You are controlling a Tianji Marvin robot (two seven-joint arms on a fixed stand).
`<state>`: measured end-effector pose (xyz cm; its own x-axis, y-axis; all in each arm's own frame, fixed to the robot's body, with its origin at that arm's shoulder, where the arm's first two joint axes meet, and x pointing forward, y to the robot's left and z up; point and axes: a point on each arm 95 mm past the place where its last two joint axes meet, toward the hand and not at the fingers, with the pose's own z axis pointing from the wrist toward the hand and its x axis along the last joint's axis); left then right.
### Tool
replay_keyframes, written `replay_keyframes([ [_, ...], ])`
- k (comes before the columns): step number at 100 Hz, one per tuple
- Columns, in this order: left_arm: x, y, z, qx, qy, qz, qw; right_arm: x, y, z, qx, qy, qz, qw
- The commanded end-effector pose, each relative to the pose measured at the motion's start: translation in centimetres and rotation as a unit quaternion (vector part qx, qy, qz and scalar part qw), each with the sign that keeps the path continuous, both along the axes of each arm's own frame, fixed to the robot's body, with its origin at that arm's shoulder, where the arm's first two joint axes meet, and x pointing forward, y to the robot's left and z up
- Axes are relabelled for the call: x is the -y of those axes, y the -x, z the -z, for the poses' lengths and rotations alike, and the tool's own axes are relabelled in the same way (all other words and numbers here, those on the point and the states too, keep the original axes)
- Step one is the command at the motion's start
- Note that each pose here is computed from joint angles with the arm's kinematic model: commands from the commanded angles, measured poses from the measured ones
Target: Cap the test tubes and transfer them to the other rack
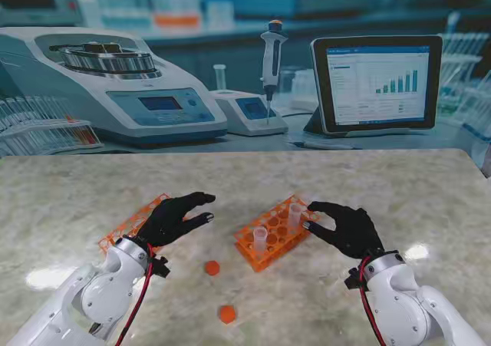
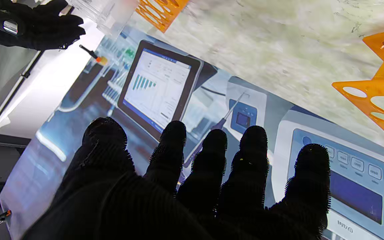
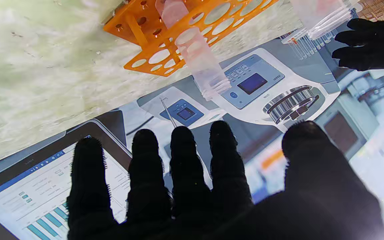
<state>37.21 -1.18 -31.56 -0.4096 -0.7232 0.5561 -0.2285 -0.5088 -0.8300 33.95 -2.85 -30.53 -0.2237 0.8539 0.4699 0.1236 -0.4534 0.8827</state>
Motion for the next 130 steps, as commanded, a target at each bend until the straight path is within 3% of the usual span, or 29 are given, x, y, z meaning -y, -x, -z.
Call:
replay_keyframes([
  [1,-0.1,0.2,0.0,-0.001,0.000,0.001,1.0000,0.0,0.1,0.2,-0.006,0.000,0.002,1.0000],
  [65,-0.5,0.4,-0.1,0.001,-0.001,-0.005,1.0000,0.4,-1.1,0.1,-0.009,0.017,-0.001,0.9998],
  [130,-0.5,0.3,0.0,0.001,-0.006,0.004,1.0000,1.3,-4.0,1.9,-0.033,0.059,0.012,0.9976],
])
